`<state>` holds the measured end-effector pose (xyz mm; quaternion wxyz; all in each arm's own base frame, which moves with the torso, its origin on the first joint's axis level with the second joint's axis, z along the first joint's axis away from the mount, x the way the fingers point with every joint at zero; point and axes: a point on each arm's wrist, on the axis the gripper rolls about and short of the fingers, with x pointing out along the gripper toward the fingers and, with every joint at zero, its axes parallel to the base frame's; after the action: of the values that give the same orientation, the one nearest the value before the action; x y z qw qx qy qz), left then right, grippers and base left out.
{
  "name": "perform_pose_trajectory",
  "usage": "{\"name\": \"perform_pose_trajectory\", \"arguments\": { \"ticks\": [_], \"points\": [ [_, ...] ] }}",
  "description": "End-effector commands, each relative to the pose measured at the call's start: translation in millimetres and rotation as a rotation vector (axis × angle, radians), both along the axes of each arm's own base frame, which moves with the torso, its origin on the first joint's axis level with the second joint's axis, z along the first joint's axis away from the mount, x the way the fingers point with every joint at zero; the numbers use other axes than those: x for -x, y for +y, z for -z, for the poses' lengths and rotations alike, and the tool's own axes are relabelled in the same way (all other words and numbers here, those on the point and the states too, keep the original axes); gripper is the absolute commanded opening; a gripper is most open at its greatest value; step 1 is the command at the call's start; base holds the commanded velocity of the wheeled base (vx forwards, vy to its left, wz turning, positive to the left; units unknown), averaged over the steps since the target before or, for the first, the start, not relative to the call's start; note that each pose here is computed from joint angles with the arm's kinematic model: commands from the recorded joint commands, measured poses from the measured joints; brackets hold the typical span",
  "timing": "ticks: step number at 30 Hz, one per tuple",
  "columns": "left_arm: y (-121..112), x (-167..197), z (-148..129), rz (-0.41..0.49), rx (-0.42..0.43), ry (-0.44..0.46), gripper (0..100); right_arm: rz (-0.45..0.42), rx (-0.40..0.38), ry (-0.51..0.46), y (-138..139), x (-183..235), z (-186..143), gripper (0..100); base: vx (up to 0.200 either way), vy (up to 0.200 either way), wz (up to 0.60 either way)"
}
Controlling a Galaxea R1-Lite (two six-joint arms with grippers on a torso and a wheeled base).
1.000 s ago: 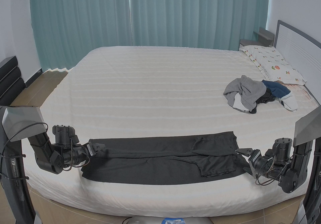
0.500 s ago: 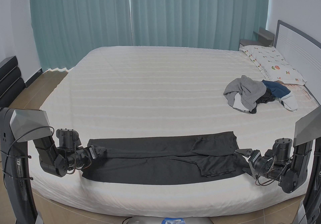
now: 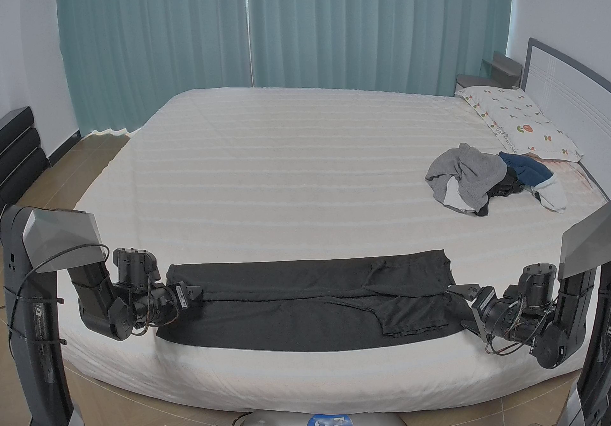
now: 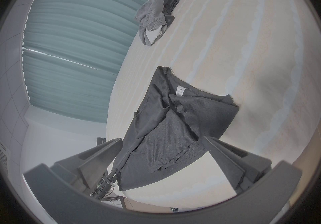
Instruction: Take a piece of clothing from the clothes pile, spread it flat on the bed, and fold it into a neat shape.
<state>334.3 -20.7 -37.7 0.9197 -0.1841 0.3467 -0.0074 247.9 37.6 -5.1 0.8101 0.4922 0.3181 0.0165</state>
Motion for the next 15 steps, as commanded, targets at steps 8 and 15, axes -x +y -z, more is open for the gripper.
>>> {"name": "perform_pose_trajectory", "arguments": {
  "ticks": [8, 15],
  "points": [
    [-1.1, 1.6, -5.4, -0.011, -0.009, -0.013, 0, -0.001, -0.001, -0.012, 0.3, 0.0, -1.2, 100, 0.000, 0.000, 0.00],
    [2.6, 2.3, -13.1, -0.024, -0.008, -0.054, 0, 0.004, -0.002, -0.011, -0.9, 0.2, -1.5, 100, 0.000, 0.000, 0.00]
  ]
}}
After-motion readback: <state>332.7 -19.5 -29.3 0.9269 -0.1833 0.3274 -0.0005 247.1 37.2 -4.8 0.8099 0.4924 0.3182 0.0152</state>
